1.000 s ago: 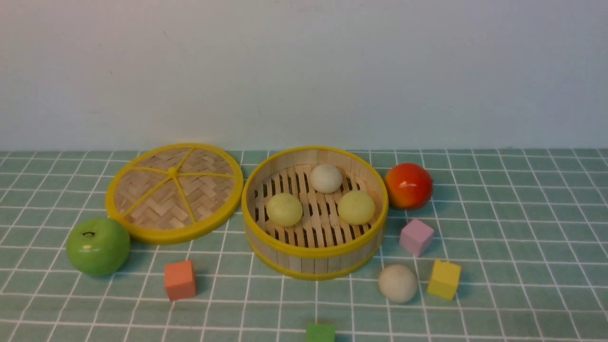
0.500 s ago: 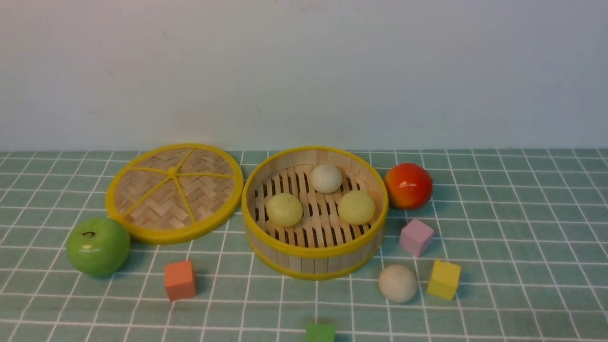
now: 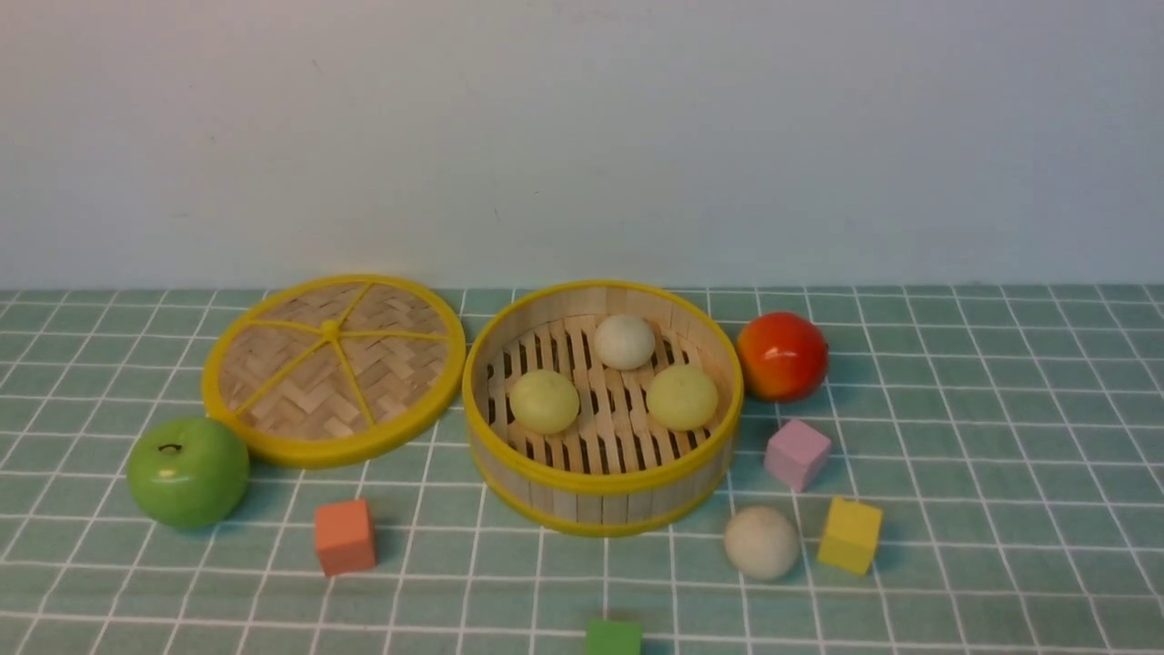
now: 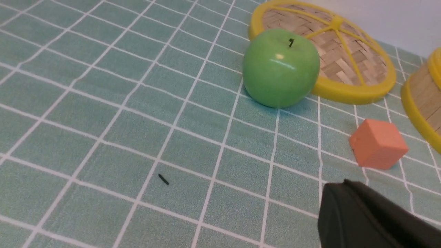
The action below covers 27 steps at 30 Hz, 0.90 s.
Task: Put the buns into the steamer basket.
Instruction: Use the right arm to grab a steamed stuffed bun
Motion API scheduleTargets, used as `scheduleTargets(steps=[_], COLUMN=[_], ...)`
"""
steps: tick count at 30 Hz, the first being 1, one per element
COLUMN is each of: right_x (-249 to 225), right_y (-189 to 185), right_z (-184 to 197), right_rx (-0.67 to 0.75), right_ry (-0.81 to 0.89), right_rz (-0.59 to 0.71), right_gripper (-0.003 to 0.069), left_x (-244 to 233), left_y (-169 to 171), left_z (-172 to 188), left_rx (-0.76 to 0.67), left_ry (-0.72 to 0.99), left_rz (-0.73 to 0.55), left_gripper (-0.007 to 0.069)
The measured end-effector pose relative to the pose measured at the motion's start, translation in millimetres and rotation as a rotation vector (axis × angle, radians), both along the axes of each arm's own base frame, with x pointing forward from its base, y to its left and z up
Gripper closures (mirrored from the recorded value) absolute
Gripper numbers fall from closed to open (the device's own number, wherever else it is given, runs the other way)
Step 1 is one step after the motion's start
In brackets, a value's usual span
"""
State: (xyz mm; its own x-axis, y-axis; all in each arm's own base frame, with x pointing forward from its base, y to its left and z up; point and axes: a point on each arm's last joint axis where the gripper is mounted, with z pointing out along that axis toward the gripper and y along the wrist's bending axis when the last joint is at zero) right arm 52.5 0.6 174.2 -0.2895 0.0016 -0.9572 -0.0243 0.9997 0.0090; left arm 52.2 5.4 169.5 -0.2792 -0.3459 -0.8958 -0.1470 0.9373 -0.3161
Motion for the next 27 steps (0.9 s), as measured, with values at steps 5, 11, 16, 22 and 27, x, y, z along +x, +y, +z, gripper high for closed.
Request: scheduleTargets(steps=[5,11,16,22,27], right_x=[0.0,0.0,0.0,0.0,0.0], right_y=[0.0,0.0,0.0,0.0,0.0], right_z=[0.0,0.0,0.0,0.0,0.0], right_rx=[0.000,0.000,0.000,0.000,0.000], right_ry=[0.000,0.000,0.000,0.000,0.000], right_rz=[0.000,0.000,0.000,0.000,0.000], right_gripper=[0.0419,0.0419,0.0419,0.0419,0.0419], left_x=[0.1,0.1,0.1,0.1,0.1], left_y=[0.0,0.0,0.0,0.0,0.0], left_z=[-0.1,-0.1,-0.1,-0.1,-0.1], left_rx=[0.001,0.001,0.002,0.003,0.003], left_ry=[-0.001,-0.001,-0.001,-0.001,-0.001], left_rz=[-0.001,-0.001,-0.001,-0.001,-0.001], left_gripper=[0.0635,0.0628,0.0624,0.0622,0.0620])
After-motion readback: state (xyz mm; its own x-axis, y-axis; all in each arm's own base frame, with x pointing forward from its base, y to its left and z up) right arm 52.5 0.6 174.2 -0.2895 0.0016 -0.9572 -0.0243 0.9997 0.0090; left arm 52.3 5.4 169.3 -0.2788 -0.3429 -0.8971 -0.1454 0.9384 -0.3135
